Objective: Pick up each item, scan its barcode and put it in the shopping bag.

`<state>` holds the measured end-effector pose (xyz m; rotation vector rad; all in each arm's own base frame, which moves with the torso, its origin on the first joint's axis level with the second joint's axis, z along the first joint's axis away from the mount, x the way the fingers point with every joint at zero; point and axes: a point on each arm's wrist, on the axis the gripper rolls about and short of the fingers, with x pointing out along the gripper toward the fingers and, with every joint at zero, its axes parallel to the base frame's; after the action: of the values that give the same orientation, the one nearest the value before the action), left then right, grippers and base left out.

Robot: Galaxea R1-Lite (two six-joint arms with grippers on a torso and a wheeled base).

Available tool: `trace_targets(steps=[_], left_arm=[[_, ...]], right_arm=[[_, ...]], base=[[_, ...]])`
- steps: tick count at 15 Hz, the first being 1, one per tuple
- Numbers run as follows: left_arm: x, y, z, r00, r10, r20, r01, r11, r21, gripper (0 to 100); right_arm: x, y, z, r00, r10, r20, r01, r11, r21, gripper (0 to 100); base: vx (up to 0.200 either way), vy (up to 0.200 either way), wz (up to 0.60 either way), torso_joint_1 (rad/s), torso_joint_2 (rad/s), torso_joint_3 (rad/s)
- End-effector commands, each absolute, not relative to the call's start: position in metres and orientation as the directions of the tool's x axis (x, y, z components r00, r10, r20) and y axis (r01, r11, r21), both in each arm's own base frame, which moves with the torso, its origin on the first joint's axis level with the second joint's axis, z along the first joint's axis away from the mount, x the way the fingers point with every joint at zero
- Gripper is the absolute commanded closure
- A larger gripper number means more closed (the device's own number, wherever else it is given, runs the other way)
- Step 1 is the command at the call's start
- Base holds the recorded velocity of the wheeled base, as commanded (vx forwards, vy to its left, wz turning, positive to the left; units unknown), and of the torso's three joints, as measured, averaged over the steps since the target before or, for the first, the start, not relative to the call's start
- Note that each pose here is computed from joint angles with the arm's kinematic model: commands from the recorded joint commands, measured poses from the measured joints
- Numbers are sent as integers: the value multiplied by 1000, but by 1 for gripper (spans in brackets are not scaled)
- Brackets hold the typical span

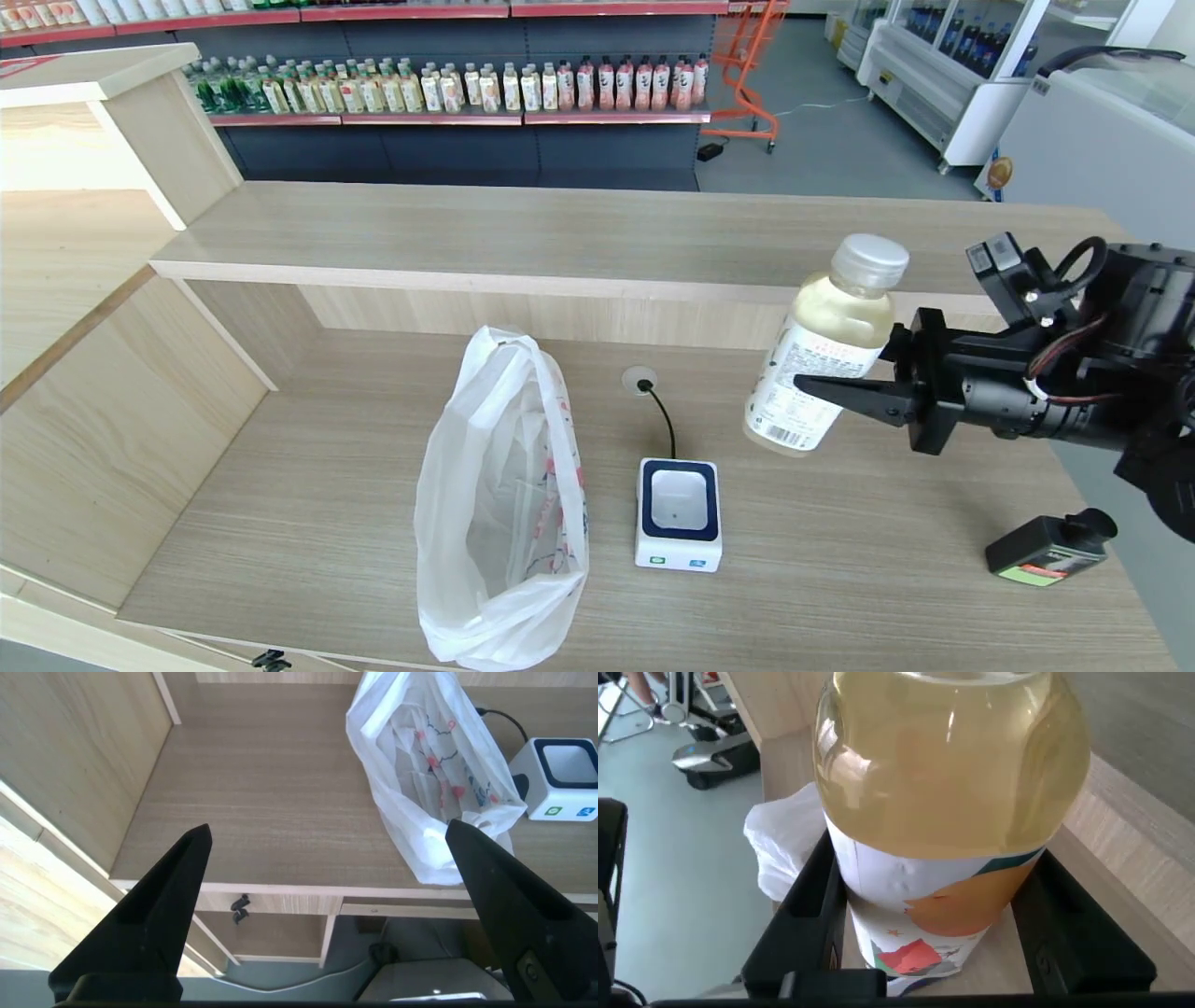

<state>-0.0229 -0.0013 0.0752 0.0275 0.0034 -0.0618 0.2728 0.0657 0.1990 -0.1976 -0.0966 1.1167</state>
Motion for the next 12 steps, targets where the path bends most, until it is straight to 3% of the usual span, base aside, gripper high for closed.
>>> trace_targets(steps=[1, 3, 6, 12], left_arm=[[-23, -1, 75, 998, -61, -3, 61, 998, 27, 0], [-23, -1, 75, 998, -61, -3, 61, 998, 27, 0], [-23, -1, 75, 998, -61, -5, 61, 998, 27, 0], [-23, -1, 75, 998, -61, -5, 61, 998, 30, 0]], right_arm=[[228, 53, 220, 550, 835, 32, -822, 547, -156, 100], [215, 49, 215, 628, 778, 24, -776, 628, -63, 100], [200, 45, 219, 709, 705, 29, -703, 709, -57, 100], [178, 42, 219, 711, 703, -2, -703, 711, 11, 100]], base=[[0, 0, 0, 0, 0, 0], [0, 0, 0, 0, 0, 0], [0, 0, 0, 0, 0, 0], [0, 0, 0, 0, 0, 0]])
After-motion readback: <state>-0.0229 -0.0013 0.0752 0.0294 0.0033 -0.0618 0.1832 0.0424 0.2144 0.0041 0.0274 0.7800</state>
